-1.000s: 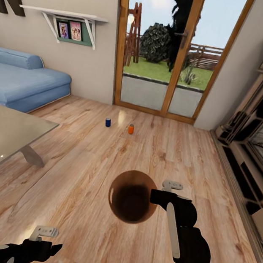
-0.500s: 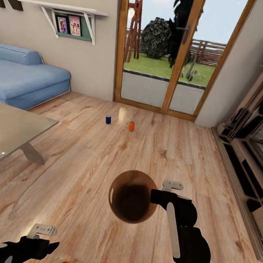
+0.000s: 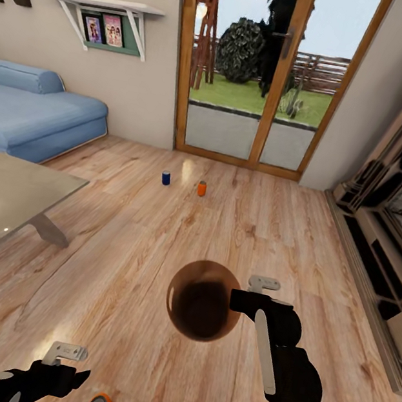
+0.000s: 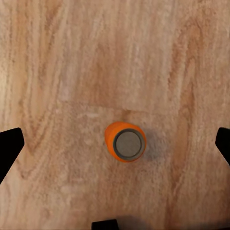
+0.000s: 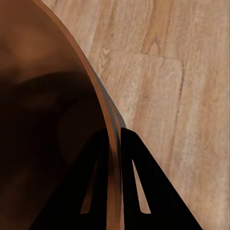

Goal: Put the three can of soda from the living room inside the tash can in the kitchen.

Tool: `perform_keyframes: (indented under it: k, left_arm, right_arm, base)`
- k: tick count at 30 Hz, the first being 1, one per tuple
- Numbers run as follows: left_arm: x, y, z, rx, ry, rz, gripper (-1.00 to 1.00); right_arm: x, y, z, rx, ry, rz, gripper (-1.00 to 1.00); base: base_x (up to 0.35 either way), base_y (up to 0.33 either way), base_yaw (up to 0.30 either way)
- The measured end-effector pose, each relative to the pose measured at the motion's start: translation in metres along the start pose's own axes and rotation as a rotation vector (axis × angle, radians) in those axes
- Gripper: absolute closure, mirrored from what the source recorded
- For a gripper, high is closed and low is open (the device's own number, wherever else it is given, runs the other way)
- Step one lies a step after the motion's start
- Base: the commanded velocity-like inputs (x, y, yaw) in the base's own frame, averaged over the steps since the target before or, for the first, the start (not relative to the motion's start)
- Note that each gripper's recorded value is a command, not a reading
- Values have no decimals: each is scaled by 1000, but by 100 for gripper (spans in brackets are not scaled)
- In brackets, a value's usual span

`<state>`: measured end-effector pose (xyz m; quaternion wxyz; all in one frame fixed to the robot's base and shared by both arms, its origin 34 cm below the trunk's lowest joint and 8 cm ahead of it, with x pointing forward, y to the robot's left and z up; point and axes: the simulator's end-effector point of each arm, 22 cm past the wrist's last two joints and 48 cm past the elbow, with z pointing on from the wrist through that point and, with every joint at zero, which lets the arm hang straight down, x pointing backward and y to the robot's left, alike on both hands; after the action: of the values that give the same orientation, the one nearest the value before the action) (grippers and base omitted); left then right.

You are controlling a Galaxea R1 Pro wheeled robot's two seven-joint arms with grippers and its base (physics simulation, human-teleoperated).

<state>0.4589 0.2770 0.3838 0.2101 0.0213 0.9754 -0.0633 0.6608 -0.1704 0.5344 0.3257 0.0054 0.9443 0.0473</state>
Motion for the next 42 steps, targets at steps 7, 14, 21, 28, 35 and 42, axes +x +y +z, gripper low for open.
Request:
perform_keyframes:
  k: [7, 14, 21, 28, 35, 42]
  left_arm:
    - [4, 0, 3, 0, 12, -2, -100]
    - [8, 1, 5, 0, 22, -3, -100]
    - [12, 1, 8, 0, 35, -5, -100]
    - [16, 0, 11, 2, 46, -7, -100]
    - [19, 1, 13, 2, 55, -7, -100]
    - [13, -4, 14, 28, 31, -6, -100]
  right_arm:
    - [4, -2, 5, 3, 11, 0, 100]
    - [9, -2, 9, 1, 22, 1, 100]
    - [13, -3, 13, 2, 34, 1, 100]
    - [18, -5, 18, 5, 45, 3, 100]
    - [22, -5, 22, 6, 56, 3, 100]
    - [27, -6, 26, 6, 67, 4, 100]
  base:
    - [0, 0, 0]
    - [0, 0, 0]
    - [0, 0, 0]
    - [0, 0, 0]
    - [0, 0, 0]
    - [0, 0, 0]
